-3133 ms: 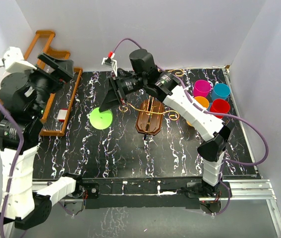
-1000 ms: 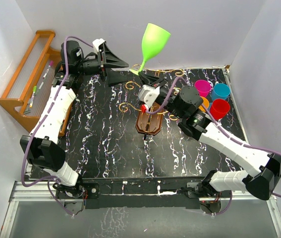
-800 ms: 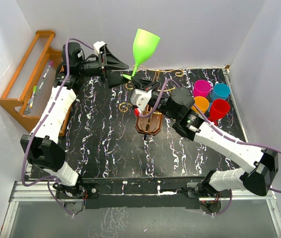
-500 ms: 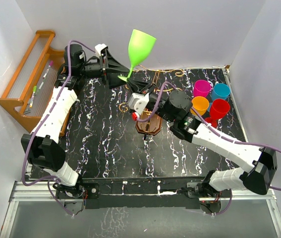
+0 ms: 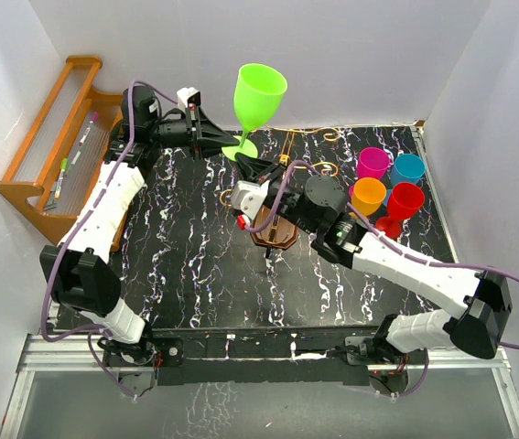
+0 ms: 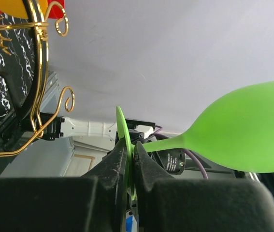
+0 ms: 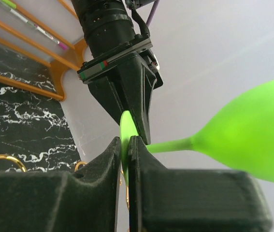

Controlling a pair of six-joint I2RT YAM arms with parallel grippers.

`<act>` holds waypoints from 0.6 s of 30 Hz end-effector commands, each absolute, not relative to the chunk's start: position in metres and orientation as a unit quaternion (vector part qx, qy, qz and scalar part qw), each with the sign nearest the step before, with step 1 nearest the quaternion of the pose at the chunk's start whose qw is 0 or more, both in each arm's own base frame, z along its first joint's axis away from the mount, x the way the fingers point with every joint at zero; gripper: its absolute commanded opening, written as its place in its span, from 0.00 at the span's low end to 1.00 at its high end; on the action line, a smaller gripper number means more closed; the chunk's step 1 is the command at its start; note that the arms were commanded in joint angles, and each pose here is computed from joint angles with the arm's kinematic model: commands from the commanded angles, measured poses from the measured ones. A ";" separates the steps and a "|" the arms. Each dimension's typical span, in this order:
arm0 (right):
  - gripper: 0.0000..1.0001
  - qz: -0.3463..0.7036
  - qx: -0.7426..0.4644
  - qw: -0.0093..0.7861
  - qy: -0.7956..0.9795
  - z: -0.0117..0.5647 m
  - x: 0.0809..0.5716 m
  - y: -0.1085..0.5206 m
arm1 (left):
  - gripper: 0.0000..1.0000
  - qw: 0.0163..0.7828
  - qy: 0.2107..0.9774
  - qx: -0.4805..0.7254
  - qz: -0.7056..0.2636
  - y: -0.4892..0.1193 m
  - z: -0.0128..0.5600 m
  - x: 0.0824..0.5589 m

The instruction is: Take the wine glass off the wine glass rack

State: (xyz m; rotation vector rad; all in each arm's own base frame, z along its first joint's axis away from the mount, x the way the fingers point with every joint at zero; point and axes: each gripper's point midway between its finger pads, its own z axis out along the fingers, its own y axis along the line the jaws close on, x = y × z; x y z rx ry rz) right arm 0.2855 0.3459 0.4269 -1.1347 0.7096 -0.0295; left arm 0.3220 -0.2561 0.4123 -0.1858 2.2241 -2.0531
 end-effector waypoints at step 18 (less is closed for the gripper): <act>0.51 -0.072 -0.195 0.767 0.607 0.432 0.288 0.171 | 0.00 0.368 0.758 -0.041 -0.537 -0.227 0.433 0.371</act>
